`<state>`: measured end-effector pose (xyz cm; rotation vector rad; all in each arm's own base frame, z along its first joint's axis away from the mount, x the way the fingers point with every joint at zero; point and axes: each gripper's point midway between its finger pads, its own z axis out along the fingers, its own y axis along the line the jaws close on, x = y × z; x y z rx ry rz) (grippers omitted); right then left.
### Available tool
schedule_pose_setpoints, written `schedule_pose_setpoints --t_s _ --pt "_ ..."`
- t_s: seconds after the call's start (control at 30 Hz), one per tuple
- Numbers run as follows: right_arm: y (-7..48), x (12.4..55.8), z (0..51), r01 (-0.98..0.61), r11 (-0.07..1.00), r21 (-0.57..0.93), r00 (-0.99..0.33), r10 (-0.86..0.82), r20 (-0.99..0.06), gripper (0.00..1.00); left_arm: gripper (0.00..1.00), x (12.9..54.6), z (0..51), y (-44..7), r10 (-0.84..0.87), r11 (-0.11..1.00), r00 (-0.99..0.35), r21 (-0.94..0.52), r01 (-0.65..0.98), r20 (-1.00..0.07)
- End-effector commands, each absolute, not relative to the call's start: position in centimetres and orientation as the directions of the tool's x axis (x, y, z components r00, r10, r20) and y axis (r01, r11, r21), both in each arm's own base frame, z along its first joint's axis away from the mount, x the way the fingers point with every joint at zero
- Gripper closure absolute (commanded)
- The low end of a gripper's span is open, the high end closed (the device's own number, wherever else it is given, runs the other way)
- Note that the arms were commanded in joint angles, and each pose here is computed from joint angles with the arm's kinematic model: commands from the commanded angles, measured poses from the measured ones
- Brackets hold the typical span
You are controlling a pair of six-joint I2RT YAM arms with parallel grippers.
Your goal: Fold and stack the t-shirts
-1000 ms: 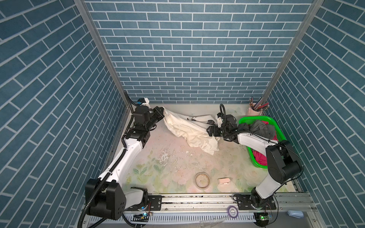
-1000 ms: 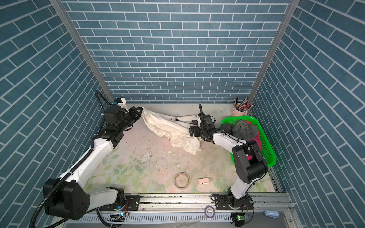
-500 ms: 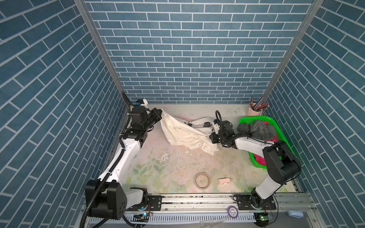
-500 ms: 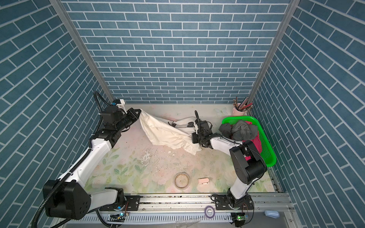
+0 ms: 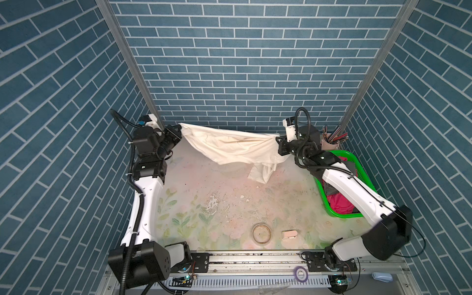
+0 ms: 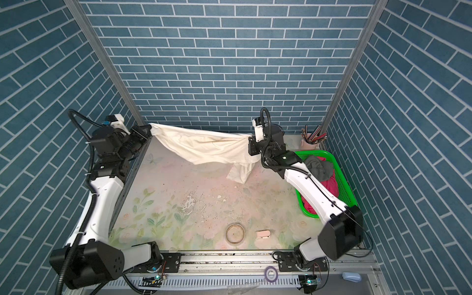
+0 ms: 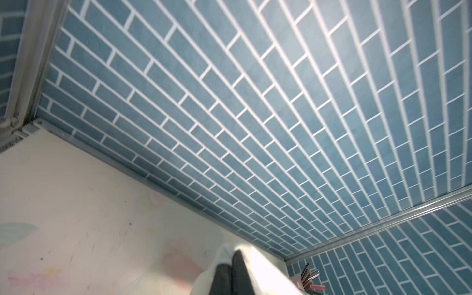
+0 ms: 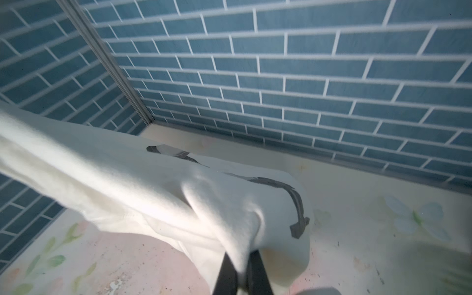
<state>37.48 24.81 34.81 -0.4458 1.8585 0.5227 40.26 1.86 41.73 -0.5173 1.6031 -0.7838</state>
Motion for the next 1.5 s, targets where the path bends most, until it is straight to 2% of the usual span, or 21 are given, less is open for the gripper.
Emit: schedule_pose_setpoints --t_s 0.0,0.13,0.23,0.33,0.43,0.53,0.77,0.97,1.13,1.33,1.43,1.47 --pt "23.8 33.0 36.8 -0.591 0.802 0.087 -0.235 -0.068 -0.97 0.93 1.0 36.1 49.4 2.9 -0.687 0.711 -0.011 -0.675 0.194 -0.727" --pt "23.9 31.5 30.1 -0.586 0.788 0.189 -0.391 -0.07 -0.918 0.71 1.0 35.8 49.3 2.8 -0.684 0.714 -0.021 -0.674 0.19 -0.729" --pt "23.9 31.6 23.4 -0.525 0.813 0.251 -0.546 -0.095 -0.833 0.5 1.0 37.5 45.2 3.7 -0.718 0.683 -0.074 -0.721 0.116 -0.692" --pt "24.0 31.5 19.5 -0.475 0.831 0.29 -0.638 -0.098 -0.764 0.3 1.0 38.8 40.9 4.2 -0.731 0.671 -0.12 -0.74 0.051 -0.672" --pt "24.1 31.4 17.3 -0.458 0.837 0.301 -0.678 -0.11 -0.727 0.18 1.0 39.8 37.5 4.7 -0.729 0.675 -0.162 -0.738 -0.004 -0.665" --pt "23.5 31.2 15.3 -0.419 0.86 0.291 -0.721 -0.12 -0.682 0.12 1.0 40.5 35.0 5.6 -0.719 0.69 -0.19 -0.721 -0.071 -0.669" --pt "22.3 30.4 9.5 -0.366 0.892 0.266 -0.801 -0.156 -0.578 0.12 1.0 40.3 32.9 5.6 -0.73 0.675 -0.213 -0.733 -0.084 -0.649" --pt "22.1 28.8 6.4 -0.267 0.899 0.347 -0.866 -0.066 -0.495 0.29 1.0 39.9 32.1 5.3 -0.733 0.67 -0.223 -0.737 -0.081 -0.642" --pt "22.4 26.9 5.1 -0.214 0.895 0.391 -0.889 -0.012 -0.459 0.3 1.0 39.9 31.6 4.9 -0.736 0.664 -0.238 -0.744 -0.072 -0.634" --pt "23.4 26.0 3.6 -0.147 0.866 0.478 -0.908 0.074 -0.413 0.37 1.0 40.2 30.4 3.6 -0.735 0.657 -0.272 -0.751 -0.061 -0.621" --pt "24.2 26.5 3.4 -0.137 0.852 0.505 -0.905 0.1 -0.414 0.46 1.0 40.3 30.1 3.0 -0.732 0.657 -0.285 -0.751 -0.055 -0.619" --pt "24.5 26.8 3.5 -0.137 0.847 0.514 -0.903 0.107 -0.417 0.53 1.0 40.4 30.0 2.8 -0.731 0.657 -0.289 -0.752 -0.055 -0.618"
